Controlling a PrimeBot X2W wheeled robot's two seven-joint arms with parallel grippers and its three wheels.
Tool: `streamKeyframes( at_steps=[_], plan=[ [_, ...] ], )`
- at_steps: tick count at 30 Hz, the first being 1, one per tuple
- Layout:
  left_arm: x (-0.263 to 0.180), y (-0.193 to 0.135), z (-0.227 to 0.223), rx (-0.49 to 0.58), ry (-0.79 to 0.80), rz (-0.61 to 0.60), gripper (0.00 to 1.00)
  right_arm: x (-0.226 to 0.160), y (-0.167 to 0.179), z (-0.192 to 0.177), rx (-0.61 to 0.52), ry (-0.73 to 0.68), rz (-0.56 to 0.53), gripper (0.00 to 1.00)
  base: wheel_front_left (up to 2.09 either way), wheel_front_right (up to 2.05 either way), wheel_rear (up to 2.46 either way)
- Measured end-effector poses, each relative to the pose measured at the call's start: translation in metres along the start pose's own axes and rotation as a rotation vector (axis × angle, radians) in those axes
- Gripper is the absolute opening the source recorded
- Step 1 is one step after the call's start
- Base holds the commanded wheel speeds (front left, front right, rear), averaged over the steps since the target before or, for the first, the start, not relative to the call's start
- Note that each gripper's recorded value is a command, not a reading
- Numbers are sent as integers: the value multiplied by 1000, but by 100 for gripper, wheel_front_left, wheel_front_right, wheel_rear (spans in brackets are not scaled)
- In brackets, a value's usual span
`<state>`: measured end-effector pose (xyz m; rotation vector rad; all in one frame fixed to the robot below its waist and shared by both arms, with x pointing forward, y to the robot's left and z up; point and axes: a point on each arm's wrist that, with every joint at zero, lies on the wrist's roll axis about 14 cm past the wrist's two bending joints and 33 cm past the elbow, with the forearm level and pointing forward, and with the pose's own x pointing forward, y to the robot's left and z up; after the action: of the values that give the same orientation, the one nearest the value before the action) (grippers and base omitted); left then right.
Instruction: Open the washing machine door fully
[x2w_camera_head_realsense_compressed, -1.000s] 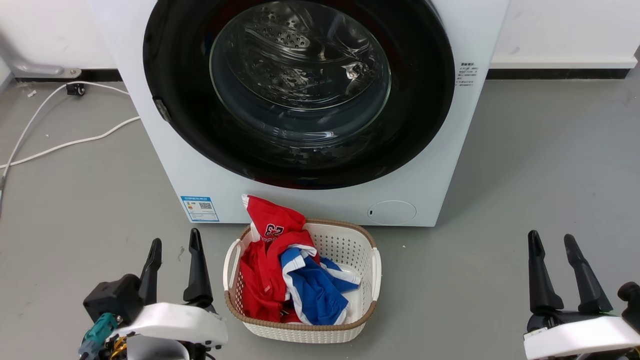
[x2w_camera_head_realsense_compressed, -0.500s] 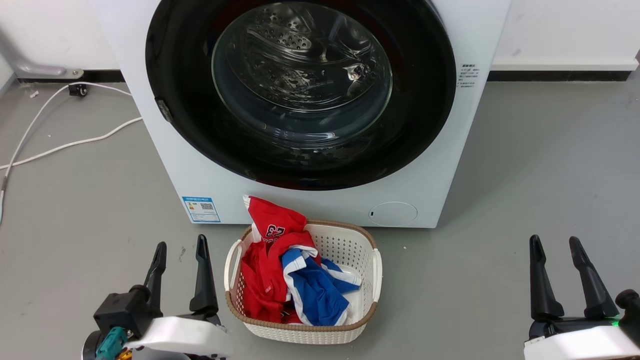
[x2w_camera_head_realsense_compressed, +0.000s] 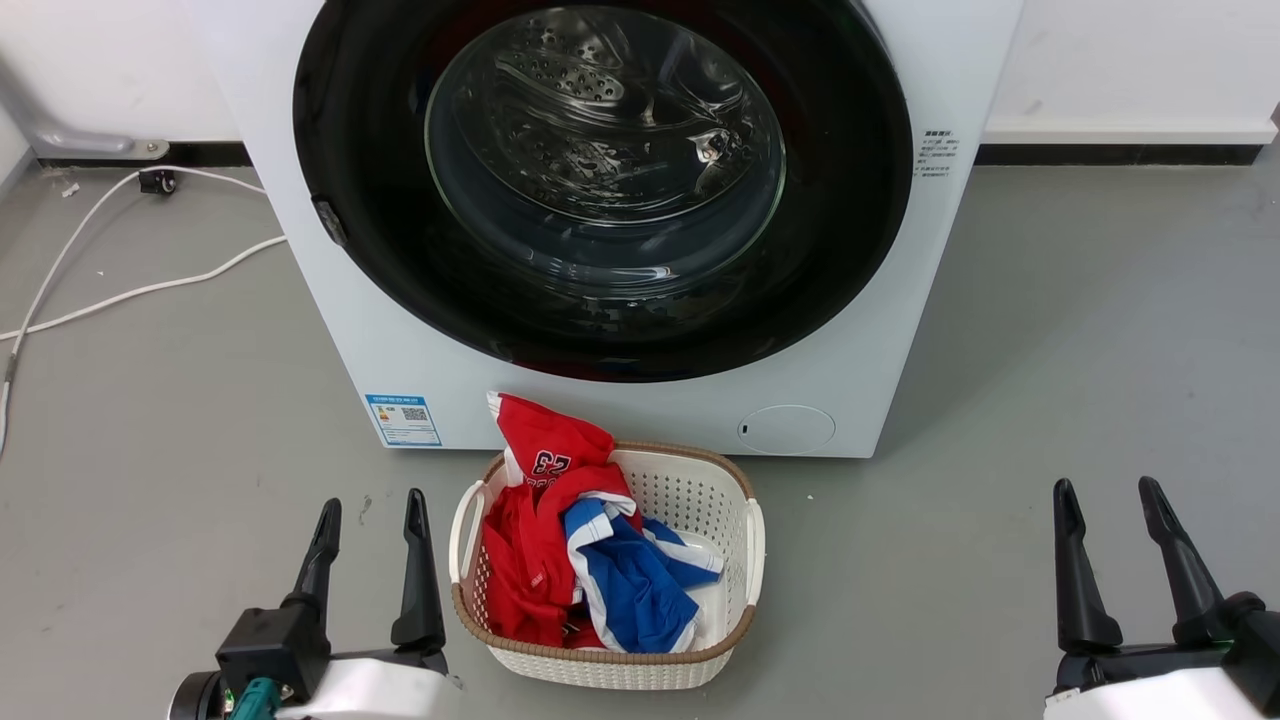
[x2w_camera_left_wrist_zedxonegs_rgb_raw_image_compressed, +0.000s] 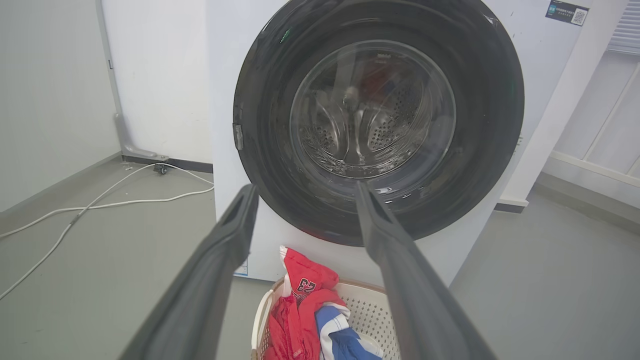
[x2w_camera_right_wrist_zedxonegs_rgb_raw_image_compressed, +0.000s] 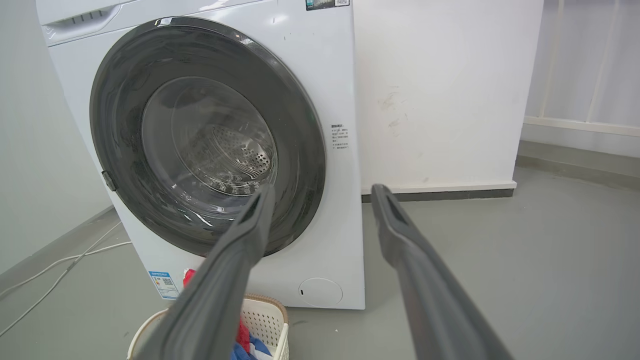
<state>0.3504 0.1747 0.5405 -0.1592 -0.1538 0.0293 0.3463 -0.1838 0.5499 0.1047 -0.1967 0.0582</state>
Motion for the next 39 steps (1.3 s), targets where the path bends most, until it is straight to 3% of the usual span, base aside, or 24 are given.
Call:
streamKeyframes(
  at_steps=[22, 39],
  plan=[
    [-10, 2, -2, 88, -23, -13, 100, -6, 7, 0, -121, -13, 40, 100, 0, 0, 0],
    [-13, 8, -13, 78, 10, 6, 100, -10, 4, -11, -66, 17, 24, 100, 0, 0, 0]
  ],
)
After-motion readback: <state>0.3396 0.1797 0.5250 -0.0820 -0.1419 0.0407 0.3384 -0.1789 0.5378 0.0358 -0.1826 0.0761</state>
